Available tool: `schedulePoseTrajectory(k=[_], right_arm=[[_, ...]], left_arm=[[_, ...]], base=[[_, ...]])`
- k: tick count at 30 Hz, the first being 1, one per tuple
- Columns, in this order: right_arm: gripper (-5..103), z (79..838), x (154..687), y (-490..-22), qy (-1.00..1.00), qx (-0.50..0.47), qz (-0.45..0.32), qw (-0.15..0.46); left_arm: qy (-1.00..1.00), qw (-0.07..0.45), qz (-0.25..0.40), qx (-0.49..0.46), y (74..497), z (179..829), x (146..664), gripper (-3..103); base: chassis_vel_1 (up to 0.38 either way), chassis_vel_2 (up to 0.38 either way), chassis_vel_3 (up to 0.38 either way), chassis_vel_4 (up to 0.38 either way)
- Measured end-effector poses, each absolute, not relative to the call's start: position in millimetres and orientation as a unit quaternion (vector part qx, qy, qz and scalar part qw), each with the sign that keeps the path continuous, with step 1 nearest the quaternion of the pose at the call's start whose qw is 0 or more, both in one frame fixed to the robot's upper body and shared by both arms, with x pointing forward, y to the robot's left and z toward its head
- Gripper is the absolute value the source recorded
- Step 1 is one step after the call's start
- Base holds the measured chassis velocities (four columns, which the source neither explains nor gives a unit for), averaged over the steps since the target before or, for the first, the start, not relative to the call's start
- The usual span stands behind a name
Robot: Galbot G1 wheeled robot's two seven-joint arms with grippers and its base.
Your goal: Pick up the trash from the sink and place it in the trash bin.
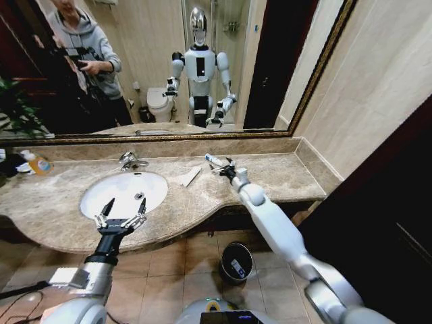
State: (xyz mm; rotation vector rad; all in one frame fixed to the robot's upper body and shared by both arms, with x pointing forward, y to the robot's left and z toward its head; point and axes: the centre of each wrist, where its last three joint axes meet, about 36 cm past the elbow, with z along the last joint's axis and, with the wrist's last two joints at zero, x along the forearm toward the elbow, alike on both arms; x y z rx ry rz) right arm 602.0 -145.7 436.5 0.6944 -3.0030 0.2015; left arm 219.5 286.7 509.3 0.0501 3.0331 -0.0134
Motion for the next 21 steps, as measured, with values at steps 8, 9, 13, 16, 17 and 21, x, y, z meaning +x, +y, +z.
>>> schedulePoseTrajectory(k=[8, 9, 13, 16, 17, 21], right_arm=[[100, 412, 644, -130, -0.973, 0.213, 0.072, 0.043], [100, 411, 651, -128, -0.973, 0.214, 0.072, 0.043], [100, 411, 672, -122, -0.974, 0.212, 0.073, 0.041], [100, 414, 682, -121, -0.974, 0.210, 0.072, 0.038], [100, 415, 688, -122, -0.975, 0.208, 0.071, 0.037], [100, 413, 698, -128, -0.974, 0.207, 0.077, 0.044]], left_arm=[[0.998, 0.054, -0.004, 0.016, 287, 509, 219, 100], [0.998, 0.054, -0.004, 0.016, 287, 509, 219, 100], [0.998, 0.054, -0.004, 0.016, 287, 509, 219, 100], [0.998, 0.054, -0.004, 0.016, 287, 509, 219, 100], [0.998, 0.054, -0.004, 0.016, 287, 509, 219, 100], [0.998, 0.054, -0.004, 0.016, 287, 509, 219, 100]], base=[[0.000, 0.000, 0.000, 0.000], [0.000, 0.000, 0.000, 0.000], [0.000, 0.000, 0.000, 0.000], [0.000, 0.000, 0.000, 0.000], [0.000, 0.000, 0.000, 0.000], [0.000, 0.000, 0.000, 0.000]])
